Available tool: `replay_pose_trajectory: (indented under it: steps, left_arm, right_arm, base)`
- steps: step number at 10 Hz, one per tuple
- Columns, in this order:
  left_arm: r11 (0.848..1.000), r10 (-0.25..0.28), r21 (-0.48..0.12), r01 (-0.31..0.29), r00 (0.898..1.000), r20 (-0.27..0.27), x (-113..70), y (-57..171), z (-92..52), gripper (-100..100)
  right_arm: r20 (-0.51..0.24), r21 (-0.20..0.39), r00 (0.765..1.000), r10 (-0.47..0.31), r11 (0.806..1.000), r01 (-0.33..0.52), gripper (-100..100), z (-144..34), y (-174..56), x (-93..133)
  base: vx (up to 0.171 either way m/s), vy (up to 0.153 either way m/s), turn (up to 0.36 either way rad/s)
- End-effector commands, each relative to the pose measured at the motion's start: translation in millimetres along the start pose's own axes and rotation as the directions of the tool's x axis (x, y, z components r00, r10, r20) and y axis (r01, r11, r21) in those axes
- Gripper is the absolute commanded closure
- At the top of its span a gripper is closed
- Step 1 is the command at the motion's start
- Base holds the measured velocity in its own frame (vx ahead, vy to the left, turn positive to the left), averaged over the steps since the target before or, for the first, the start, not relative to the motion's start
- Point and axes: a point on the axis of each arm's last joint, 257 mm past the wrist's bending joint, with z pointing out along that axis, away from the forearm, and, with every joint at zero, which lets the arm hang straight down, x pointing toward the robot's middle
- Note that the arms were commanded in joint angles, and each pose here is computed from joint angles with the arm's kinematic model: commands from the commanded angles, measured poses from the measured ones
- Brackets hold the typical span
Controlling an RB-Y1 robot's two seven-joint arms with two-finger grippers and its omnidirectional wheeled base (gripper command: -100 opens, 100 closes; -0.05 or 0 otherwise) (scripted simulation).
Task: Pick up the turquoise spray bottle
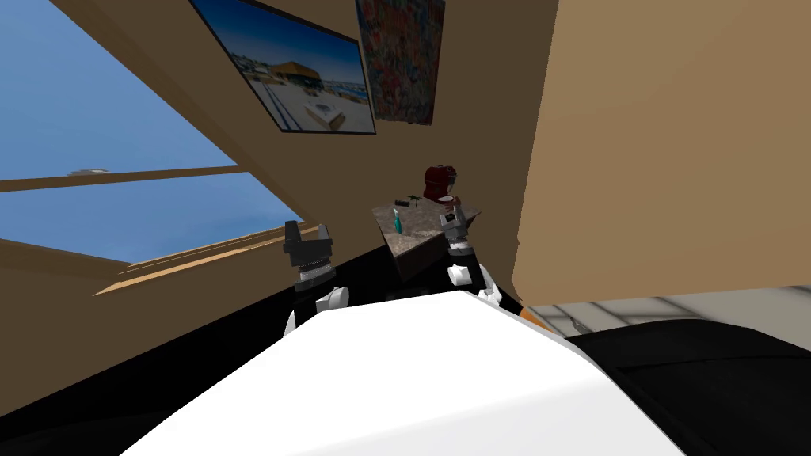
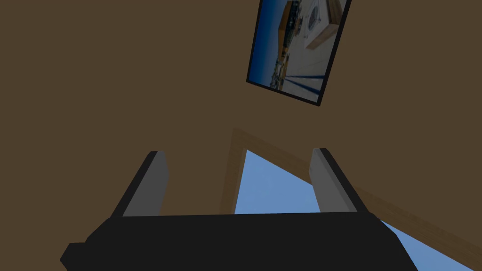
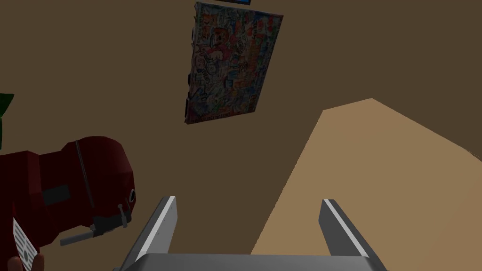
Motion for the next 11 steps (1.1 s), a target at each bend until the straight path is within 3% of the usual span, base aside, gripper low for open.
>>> replay_pose_trajectory:
  steps: [1, 5, 6, 9, 10, 11]
  left_arm:
    - [1.0, 0.0, 0.0, 0.0, 1.0, 0.0, 0.0, 0.0, 0.0, 0]
    - [1.0, 0.0, 0.0, 0.0, 1.0, 0.0, 0.0, 0.0, 0.0, 0]
    - [1.0, 0.0, 0.0, 0.0, 1.0, 0.0, 0.0, 0.0, 0.0, 0]
    - [1.0, 0.0, 0.0, 0.0, 1.0, 0.0, 0.0, 0.0, 0.0, 0]
    - [1.0, 0.0, 0.0, 0.0, 1.0, 0.0, 0.0, 0.0, 0.0, 0]
    - [1.0, 0.0, 0.0, 0.0, 1.0, 0.0, 0.0, 0.0, 0.0, 0]
  right_arm:
    - [-0.008, 0.024, 0.999, 0.045, 0.999, -0.045, -100, 10.1, -12.0, 0.1]
    - [-0.004, 0.09, 0.982, 0.188, 0.978, -0.187, -100, 36.8, -43.0, 4.9]
    - [-0.005, 0.093, 0.982, 0.189, 0.978, -0.187, -100, 37.8, -43.4, 5.3]
    - [0.012, 0.16, 0.951, 0.31, 0.938, -0.308, -100, 59.9, -71.6, 13.9]
    - [0.016, 0.162, 0.948, 0.318, 0.935, -0.316, -100, 59.8, -72.3, 13.5]
    - [0.027, 0.189, 0.932, 0.362, 0.913, -0.361, -100, 66.7, -82.9, 17.4]
  base:
    - [-0.036, 0.042, -0.04]
    - [-0.046, 0.047, -0.054]
    - [-0.02, 0.036, -0.025]
    - [-0.019, 0.045, -0.064]
    - [-0.018, 0.039, -0.022]
    - [-0.012, 0.029, -0.048]
